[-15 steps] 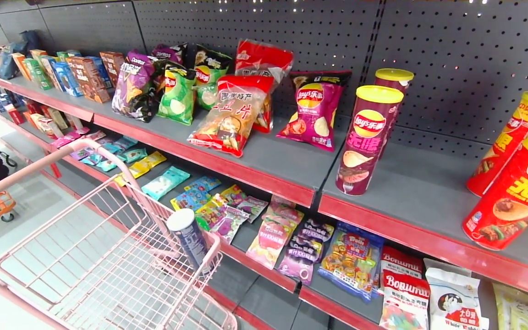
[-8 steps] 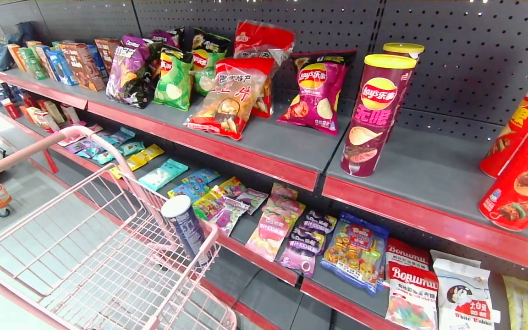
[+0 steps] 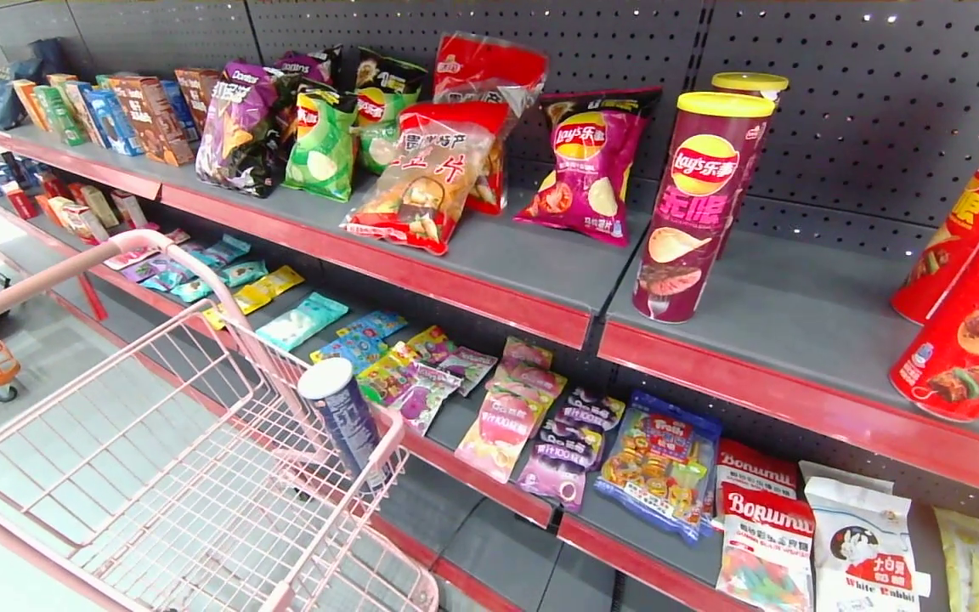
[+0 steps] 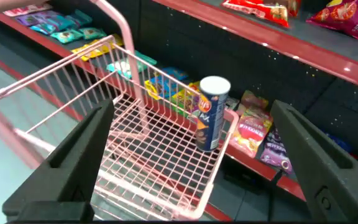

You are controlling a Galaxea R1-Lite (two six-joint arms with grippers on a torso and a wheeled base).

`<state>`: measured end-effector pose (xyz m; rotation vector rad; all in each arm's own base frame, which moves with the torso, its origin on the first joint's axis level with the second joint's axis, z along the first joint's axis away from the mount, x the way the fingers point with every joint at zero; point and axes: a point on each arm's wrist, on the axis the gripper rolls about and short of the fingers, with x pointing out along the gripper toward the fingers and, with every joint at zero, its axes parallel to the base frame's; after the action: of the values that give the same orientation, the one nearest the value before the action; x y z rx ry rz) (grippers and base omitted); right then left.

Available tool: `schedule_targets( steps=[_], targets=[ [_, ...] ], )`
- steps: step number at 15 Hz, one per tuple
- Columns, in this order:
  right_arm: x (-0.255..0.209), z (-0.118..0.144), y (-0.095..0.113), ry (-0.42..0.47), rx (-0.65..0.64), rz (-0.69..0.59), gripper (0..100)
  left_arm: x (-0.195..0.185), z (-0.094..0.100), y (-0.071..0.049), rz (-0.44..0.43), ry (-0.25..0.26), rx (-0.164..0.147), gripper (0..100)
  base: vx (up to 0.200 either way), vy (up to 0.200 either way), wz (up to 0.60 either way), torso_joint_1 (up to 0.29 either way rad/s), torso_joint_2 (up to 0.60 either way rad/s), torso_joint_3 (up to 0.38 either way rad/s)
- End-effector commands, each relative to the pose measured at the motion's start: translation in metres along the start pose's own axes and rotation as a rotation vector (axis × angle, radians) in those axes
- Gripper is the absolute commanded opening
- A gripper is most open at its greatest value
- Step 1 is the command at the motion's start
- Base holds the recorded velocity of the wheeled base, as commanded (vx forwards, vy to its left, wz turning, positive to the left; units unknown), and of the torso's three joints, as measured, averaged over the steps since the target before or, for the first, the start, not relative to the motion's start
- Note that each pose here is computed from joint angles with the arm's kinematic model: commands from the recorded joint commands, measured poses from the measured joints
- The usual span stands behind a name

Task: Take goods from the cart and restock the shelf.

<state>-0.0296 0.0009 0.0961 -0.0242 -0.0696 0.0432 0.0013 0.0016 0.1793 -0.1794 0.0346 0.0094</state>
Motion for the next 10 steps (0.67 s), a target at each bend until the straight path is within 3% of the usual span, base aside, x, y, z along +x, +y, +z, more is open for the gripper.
schedule_targets(
  steps=[1,3,4,5,8,10],
  targets=[
    [0.005,-0.015,-0.001,0.064,-0.006,-0.032,100,0.077,0.020,-0.012,-0.030,0.155,0.007,100,0.000,0.000,0.00,0.000,0.00,0.000],
    [0.004,-0.014,0.001,0.060,0.008,0.045,100,0.093,0.012,-0.013,-0.054,0.194,0.005,100,0.000,0.000,0.00,0.000,0.00,0.000],
    [0.004,-0.015,0.003,0.043,-0.003,0.114,100,0.110,-0.002,-0.012,-0.055,0.247,0.005,100,0.000,0.000,0.00,0.000,0.00,0.000],
    [0.005,-0.015,0.002,0.060,0.002,0.057,100,0.123,-0.010,-0.012,-0.052,0.270,0.005,100,0.000,0.000,0.00,0.000,0.00,0.000],
    [0.005,-0.020,0.001,0.064,-0.028,0.047,100,0.168,-0.027,-0.014,-0.059,0.292,-0.004,100,0.000,0.000,0.00,0.000,0.00,0.000],
    [0.005,-0.021,0.001,0.067,-0.025,0.017,100,0.199,-0.046,-0.017,-0.152,0.322,-0.004,100,0.000,0.000,0.00,0.000,0.00,0.000]
  ],
)
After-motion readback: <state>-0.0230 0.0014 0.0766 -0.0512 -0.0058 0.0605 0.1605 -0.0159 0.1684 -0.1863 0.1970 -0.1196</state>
